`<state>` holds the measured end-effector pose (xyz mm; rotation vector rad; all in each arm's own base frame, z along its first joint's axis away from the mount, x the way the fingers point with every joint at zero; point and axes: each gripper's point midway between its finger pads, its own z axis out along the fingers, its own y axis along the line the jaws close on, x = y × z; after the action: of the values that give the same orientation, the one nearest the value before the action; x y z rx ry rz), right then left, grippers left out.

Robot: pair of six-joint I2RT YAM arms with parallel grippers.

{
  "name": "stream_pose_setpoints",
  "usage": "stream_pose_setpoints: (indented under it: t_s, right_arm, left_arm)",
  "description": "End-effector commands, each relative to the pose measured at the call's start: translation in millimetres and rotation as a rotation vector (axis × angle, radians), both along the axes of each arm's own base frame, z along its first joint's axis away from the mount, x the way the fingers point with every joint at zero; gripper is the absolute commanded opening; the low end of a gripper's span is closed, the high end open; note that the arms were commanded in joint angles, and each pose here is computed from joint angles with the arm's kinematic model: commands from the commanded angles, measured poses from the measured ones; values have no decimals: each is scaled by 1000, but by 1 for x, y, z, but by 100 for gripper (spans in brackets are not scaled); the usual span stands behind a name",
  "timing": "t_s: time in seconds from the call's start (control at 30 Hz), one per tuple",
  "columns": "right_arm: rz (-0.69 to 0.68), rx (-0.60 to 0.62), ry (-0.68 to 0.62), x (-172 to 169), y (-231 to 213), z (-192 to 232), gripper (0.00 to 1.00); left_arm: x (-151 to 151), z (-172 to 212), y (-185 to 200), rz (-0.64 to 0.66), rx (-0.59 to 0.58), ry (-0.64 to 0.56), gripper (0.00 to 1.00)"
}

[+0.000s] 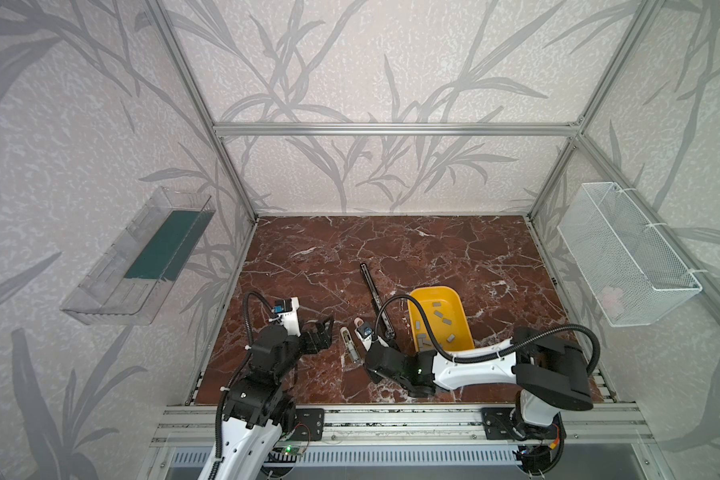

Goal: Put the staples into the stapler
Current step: 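Lower the held staple strip into the pink stapler's open channel with the right gripper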

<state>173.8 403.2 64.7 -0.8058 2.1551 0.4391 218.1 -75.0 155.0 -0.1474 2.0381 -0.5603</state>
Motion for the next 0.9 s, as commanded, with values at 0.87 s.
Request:
stream_pose_setpoints:
  t_s: [0.87]
  right_arm:
    - [-12,-16,-21,40,-3,-6,3]
  left_arm:
    - [1,-4,0,6,-8,5,99]
